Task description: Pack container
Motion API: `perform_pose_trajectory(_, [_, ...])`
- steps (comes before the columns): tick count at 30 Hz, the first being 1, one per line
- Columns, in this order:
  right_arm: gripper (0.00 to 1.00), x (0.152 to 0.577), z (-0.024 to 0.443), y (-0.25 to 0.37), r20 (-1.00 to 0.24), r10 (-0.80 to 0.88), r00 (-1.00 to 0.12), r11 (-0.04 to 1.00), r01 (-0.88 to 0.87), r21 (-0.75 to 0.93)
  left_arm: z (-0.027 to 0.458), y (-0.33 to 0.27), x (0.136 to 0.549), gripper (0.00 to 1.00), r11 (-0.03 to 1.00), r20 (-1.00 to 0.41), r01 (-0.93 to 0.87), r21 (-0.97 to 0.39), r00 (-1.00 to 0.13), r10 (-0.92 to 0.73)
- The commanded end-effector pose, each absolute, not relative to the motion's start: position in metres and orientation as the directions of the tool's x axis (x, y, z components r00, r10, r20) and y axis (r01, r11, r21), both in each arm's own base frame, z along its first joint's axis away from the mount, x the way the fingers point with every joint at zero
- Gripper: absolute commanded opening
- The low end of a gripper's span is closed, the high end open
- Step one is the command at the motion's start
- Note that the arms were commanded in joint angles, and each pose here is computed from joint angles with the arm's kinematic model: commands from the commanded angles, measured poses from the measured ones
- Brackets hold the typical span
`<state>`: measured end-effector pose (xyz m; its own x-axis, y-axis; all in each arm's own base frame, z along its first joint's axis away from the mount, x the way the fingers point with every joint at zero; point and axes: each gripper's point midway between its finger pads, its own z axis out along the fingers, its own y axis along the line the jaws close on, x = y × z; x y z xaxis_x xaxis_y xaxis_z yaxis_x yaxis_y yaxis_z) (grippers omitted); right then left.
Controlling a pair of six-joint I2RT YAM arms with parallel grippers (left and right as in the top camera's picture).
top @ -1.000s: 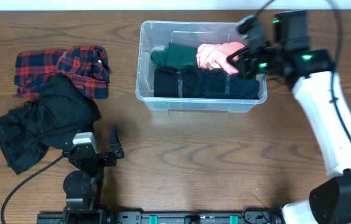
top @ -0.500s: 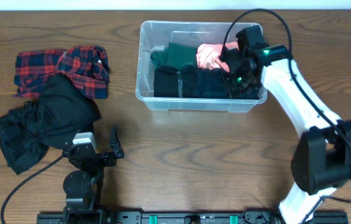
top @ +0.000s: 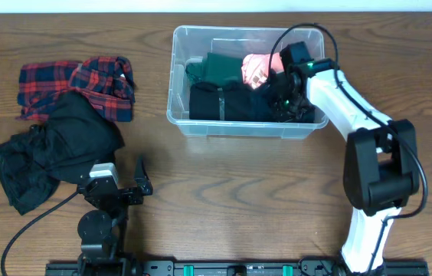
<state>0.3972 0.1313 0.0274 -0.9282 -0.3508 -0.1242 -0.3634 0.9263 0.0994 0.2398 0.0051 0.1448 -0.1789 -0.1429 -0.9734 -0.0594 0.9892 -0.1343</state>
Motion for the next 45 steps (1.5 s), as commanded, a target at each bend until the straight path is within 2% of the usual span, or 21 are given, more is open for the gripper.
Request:
perform_pose_trajectory(1, [0.01, 0.398, 0.023, 0.129, -0.117, -0.356, -0.927, 0.929, -0.364, 0.064, 0.129, 0.008, 0.238, 0.98, 0.988, -0.963, -0.082, -0.133, -0.223, -0.148])
perform_pose_trajectory(7, [0.01, 0.403, 0.031, 0.130, -0.137, -0.355, -0.925, 0.929, -0.366, 0.063, 0.129, 0.008, 0.238, 0.98, 0.988, -0.963, -0.082, -0.133, -0.223, -0.148])
perform_pose_trajectory(11, [0.01, 0.417, 0.061, 0.134, -0.202, -0.352, -0.914, 0.927, -0.370, 0.057, 0.129, 0.008, 0.238, 0.98, 0.988, -0.963, -0.082, -0.133, -0.223, -0.148])
perform_pose_trajectory(14, [0.03, 0.426, 0.100, 0.142, -0.270, -0.347, -0.898, 0.922, -0.379, 0.076, 0.129, 0.008, 0.238, 0.98, 0.988, -0.963, -0.082, -0.133, -0.223, -0.148])
perform_pose_trajectory(15, [0.06, 0.429, 0.117, 0.145, -0.299, -0.344, -0.890, 0.919, -0.385, 0.086, 0.129, 0.008, 0.238, 0.98, 0.988, -0.963, -0.082, -0.133, -0.223, -0.148])
perform_pose_trajectory(16, [0.14, 0.431, 0.131, 0.147, -0.320, -0.342, -0.883, 0.917, -0.389, 0.092, 0.129, 0.008, 0.238, 0.98, 0.988, -0.963, -0.082, -0.133, -0.223, -0.148])
perform_pose_trajectory(19, [0.42, 0.433, 0.179, 0.150, -0.393, -0.333, -0.857, 0.912, -0.398, 0.096, 0.129, 0.008, 0.238, 0.98, 0.988, -0.964, -0.082, -0.133, -0.223, -0.148])
perform_pose_trajectory(20, [0.56, 0.433, 0.192, 0.149, -0.411, -0.329, -0.850, 0.913, -0.398, 0.094, 0.129, 0.008, 0.238, 0.98, 0.988, -0.964, -0.082, -0.133, -0.223, -0.148])
perform_pose_trajectory(22, [0.72, 0.431, 0.217, 0.143, -0.446, -0.311, -0.839, 0.917, -0.388, 0.090, 0.129, 0.008, 0.238, 0.98, 0.988, -0.963, -0.082, -0.133, -0.223, -0.148])
perform_pose_trajectory(30, [0.99, 0.434, 0.270, 0.077, -0.528, -0.076, -0.846, 0.977, -0.170, 0.131, 0.129, 0.008, 0.238, 0.98, 0.988, -0.963, -0.082, -0.133, -0.223, -0.148])
perform_pose_trajectory(34, [0.99, 0.439, 0.273, 0.012, -0.515, 0.164, -0.842, 0.979, 0.073, 0.191, 0.129, 0.008, 0.238, 0.98, 0.988, -0.963, -0.082, -0.133, -0.223, -0.148])
perform_pose_trajectory(45, [0.99, 0.419, 0.269, -0.133, -0.510, 0.426, -0.748, 0.902, 0.398, 0.170, 0.129, 0.011, 0.238, 0.98, 0.987, -0.964, -0.096, -0.129, -0.220, -0.148])
